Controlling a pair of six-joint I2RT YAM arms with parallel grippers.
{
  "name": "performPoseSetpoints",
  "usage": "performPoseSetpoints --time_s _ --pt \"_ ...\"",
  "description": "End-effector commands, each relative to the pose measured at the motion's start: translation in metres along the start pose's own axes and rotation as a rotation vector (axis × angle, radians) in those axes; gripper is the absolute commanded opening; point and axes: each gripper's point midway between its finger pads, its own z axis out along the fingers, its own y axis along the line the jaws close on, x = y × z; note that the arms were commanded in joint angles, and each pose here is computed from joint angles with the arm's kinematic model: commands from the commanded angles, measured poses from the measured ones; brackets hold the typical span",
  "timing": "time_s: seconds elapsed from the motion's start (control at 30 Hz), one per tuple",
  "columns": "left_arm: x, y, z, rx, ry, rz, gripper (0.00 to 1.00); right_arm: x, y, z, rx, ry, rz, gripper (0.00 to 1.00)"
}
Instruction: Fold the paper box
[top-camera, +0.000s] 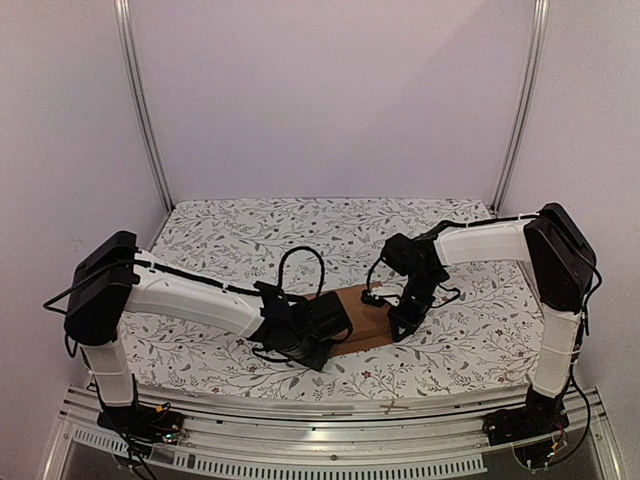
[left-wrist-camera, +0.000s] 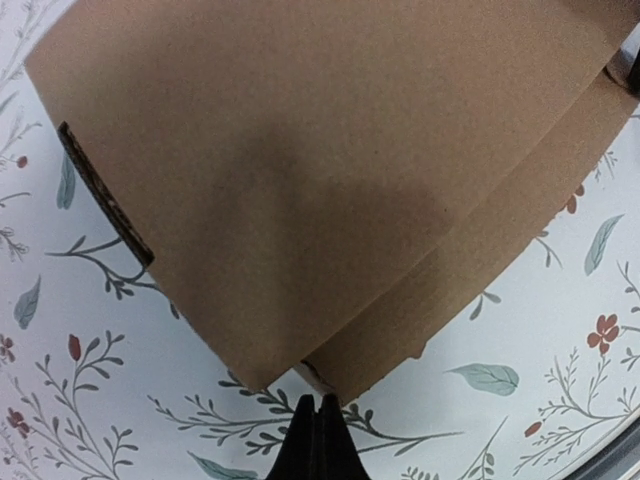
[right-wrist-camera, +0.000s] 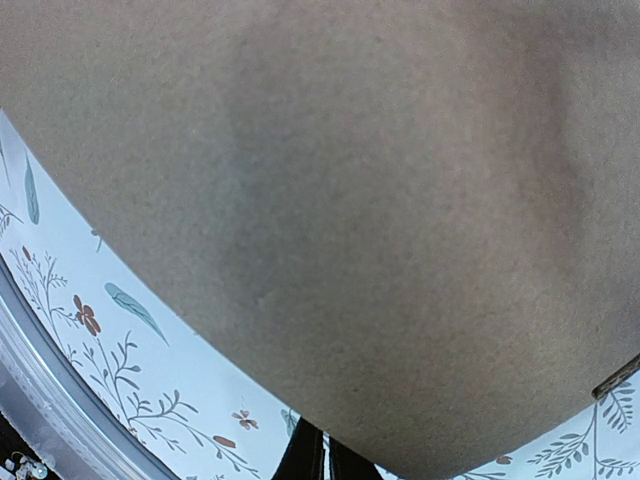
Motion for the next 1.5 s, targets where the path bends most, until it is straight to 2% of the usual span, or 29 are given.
performPoseSetpoints --time_s 0.0,0.43,0.77,0.87,1.03,1.1,1.17,1.27,1.37,1.47 --pt "-0.002 -0.011 0.008 0.026 0.008 0.016 0.00 0.017 -0.025 0.043 0.086 0.087 0.009 0.04" --pt "0.018 -0.008 0.037 -0.004 0.086 0.035 0.00 0.018 -0.024 0.042 0.080 0.087 0.003 0.04" --pt "0.036 0.002 0.056 -0.061 0.206 0.066 0.00 0.018 -0.019 0.032 0.064 0.072 -0.005 0.04" --pt "0.028 0.011 0.043 -0.090 0.178 0.096 0.00 0.011 -0.002 0.004 -0.002 0.008 -0.021 0.05" --pt "-0.013 0.020 0.002 -0.131 0.068 0.169 0.00 -0.004 0.033 -0.080 -0.141 -0.156 -0.104 0.08" --pt "-0.034 0.015 -0.021 -0.113 -0.002 0.192 0.00 -0.012 0.034 -0.116 -0.133 -0.240 -0.146 0.12" --pt "-0.053 0.012 -0.044 -0.093 -0.079 0.189 0.00 -0.024 0.019 -0.142 -0.049 -0.306 -0.192 0.20" --pt "-0.067 0.021 -0.066 -0.097 -0.164 0.123 0.08 -0.052 -0.017 -0.158 0.119 -0.362 -0.248 0.33" --pt "-0.051 0.035 -0.065 -0.107 -0.170 -0.027 0.18 -0.088 -0.038 -0.149 0.129 -0.369 -0.268 0.40" --pt "-0.025 0.029 -0.061 -0.080 -0.178 -0.134 0.24 -0.117 -0.039 -0.127 0.021 -0.376 -0.271 0.47"
